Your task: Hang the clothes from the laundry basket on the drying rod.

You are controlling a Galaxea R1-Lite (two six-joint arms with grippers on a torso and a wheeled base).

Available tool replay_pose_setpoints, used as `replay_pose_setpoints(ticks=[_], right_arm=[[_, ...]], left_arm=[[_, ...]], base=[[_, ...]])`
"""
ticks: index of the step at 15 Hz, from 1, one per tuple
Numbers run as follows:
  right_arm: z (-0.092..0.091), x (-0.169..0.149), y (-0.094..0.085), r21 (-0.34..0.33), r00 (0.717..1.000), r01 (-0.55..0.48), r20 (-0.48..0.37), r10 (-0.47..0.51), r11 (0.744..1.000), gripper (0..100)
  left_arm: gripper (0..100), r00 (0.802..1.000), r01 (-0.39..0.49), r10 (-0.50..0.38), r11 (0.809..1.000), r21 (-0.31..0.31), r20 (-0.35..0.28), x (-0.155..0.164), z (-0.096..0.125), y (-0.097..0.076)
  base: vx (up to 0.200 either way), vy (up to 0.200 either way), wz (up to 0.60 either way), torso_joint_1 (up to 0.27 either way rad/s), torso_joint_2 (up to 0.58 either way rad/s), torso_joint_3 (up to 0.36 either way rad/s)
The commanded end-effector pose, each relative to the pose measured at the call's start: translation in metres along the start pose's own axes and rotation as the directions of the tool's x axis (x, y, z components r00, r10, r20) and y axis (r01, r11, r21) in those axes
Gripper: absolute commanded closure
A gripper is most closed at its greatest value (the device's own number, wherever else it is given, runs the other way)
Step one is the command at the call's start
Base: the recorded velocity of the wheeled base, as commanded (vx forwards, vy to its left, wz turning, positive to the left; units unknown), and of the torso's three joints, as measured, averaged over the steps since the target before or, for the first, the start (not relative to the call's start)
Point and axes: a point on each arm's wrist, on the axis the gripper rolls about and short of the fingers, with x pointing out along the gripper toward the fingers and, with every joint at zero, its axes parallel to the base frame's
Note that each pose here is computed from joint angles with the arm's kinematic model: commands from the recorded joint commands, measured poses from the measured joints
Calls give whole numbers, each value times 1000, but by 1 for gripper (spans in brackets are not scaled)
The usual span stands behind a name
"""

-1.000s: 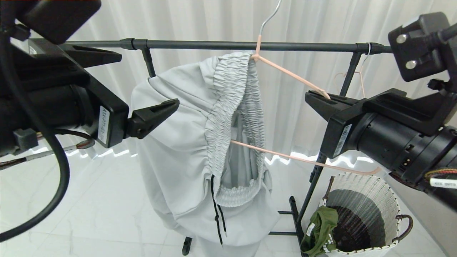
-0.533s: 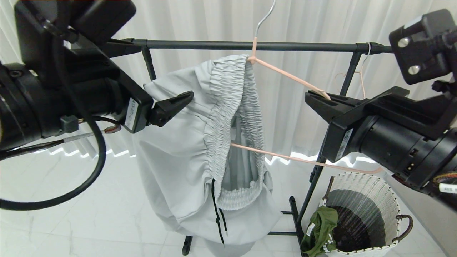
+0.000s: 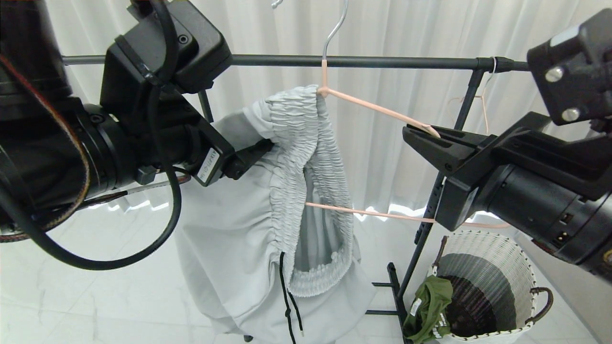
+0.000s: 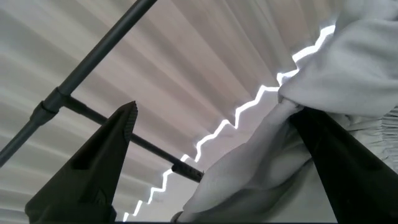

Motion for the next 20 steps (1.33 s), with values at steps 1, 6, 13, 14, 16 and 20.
replay_pose_setpoints(ticks=[1,6,13,14,16,20], right_arm=[[1,-2,0,2,1000,-2,5,2,1000,100],[3,-4,-2,-8,1000,-1,12,1,1000,100],[3,-4,-1,-8,1000,-3,11,3,1000,100],[3,-4,-1,-8,1000,-3,11,3,1000,100],[3,-5,0,-6,1000,-10,15,10,1000,100],[2,-10,-3,-8,1000,3,9,-3,1000,0]], left_arm=[[0,1000,4,-4,1000,1,-6,2,-1,-1],[100,1000,10,-10,1000,3,-13,2,-3,-3],[100,999,34,-34,999,4,-2,1,-5,-5],[100,999,33,-33,999,4,-3,1,-5,-5],[100,1000,31,-31,1000,4,-3,0,-5,-4],[100,1000,8,-8,1000,-2,25,0,-5,-4]], base=[[0,0,0,0,0,0],[0,0,0,0,0,0],[0,0,0,0,0,0],[0,0,0,0,0,0],[0,0,0,0,0,0],[0,0,0,0,0,0]])
